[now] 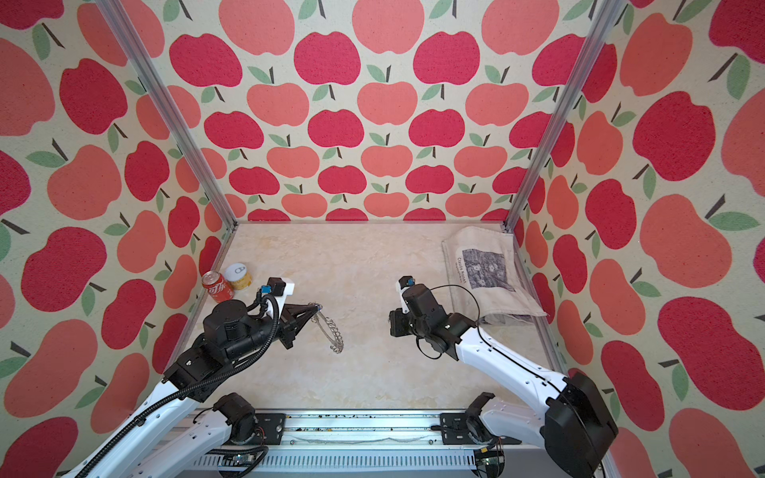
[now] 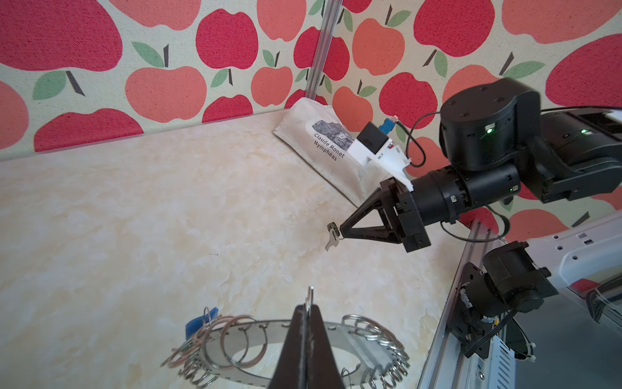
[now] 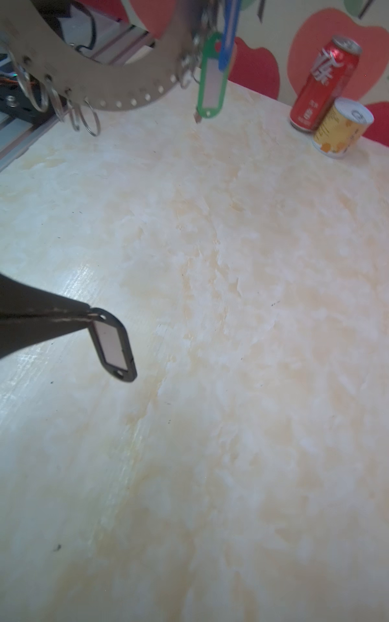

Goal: Put the keys on the keyring

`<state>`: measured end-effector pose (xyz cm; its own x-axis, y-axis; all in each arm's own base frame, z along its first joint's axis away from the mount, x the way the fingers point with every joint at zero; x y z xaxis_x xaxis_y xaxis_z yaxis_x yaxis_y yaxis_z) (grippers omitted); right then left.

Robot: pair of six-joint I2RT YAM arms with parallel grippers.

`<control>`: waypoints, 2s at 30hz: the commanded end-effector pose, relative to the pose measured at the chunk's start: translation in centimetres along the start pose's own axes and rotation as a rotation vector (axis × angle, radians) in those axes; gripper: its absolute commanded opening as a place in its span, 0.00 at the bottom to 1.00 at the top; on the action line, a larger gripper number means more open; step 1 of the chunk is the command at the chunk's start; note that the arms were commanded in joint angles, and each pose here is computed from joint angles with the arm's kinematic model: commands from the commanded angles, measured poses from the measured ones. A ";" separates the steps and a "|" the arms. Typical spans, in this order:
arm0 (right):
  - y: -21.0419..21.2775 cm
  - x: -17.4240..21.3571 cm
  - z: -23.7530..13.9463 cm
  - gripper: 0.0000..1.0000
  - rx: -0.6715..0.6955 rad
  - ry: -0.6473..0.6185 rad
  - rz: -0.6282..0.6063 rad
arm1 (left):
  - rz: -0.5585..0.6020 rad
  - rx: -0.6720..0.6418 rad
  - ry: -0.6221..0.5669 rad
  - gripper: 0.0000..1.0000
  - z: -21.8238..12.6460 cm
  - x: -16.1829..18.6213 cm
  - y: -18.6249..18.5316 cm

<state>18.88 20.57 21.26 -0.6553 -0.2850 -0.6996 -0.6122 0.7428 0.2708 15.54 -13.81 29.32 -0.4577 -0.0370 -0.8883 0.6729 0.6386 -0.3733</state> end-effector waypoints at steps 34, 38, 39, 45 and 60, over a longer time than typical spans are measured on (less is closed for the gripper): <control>7.7 -7.4 -14.8 0.00 -0.510 -0.535 -0.987 | 0.525 0.523 -0.098 0.00 2.0 -7.7 -7.7; 8.0 -7.2 -15.2 0.00 -0.551 -0.534 -0.984 | 0.570 0.583 -0.126 0.00 2.0 -8.1 -8.2; 8.0 -7.2 -15.2 0.00 -0.552 -0.533 -0.983 | 0.578 0.598 -0.132 0.00 2.0 -8.2 -8.3; 7.9 -7.0 -14.8 0.00 -0.538 -0.525 -0.989 | 0.563 0.656 -0.206 0.00 1.0 -8.2 -8.4; 9.5 -7.9 -15.1 0.00 -0.541 -0.582 -1.030 | 0.528 0.675 -0.209 0.00 1.1 -8.1 -8.2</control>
<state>11.59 20.70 38.02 0.3753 -0.2001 -0.9051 -0.9267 -0.0587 -0.3713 14.65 -19.75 38.53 0.0542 -0.0081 -0.9985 0.9972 0.0521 0.0537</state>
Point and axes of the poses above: each gripper's point midway between its finger pads, its own z axis out along the fingers, its own y axis along the line the jaws close on, x = y × z, the point moved 8 cm from there along -z, back along the fingers, and after that the axes turned 8 degrees about -z, right-handed, at the moved point
